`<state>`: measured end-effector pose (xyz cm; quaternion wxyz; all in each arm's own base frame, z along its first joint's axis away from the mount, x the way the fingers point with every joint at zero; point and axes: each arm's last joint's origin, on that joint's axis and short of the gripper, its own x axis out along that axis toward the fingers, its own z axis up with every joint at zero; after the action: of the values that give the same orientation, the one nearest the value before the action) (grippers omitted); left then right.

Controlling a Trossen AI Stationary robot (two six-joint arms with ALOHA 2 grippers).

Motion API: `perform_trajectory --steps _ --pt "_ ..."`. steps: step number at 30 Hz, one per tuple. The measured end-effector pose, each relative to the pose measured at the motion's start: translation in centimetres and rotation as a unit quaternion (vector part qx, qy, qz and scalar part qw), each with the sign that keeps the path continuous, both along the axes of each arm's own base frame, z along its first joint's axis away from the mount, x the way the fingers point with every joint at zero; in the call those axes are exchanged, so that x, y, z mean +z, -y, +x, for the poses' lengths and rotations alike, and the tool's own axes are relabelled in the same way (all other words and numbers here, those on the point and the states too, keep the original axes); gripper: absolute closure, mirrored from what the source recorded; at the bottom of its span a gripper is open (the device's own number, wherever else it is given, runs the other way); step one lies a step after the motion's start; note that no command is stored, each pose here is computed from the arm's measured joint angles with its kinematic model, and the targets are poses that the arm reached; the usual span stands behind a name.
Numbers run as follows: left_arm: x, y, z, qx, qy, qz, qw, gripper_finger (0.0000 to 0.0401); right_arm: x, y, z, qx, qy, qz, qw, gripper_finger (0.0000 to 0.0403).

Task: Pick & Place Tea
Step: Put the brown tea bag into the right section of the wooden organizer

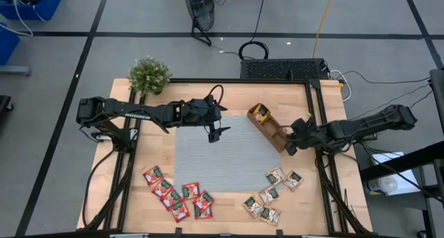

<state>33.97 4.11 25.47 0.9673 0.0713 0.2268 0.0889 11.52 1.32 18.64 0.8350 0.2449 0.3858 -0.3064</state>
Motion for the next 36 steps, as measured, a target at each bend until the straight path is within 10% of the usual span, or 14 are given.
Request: perform_trajectory --steps 14,36 --pt "0.0 0.0 0.0 0.000 0.000 0.000 1.000 0.0036 -0.7 -1.3 0.1 0.010 -0.041 0.056 0.998 0.0402" --pt "0.0 0.0 0.0 0.000 0.000 0.000 1.000 0.0036 7.2 0.3 2.1 0.028 -0.160 0.159 0.974 0.0402"
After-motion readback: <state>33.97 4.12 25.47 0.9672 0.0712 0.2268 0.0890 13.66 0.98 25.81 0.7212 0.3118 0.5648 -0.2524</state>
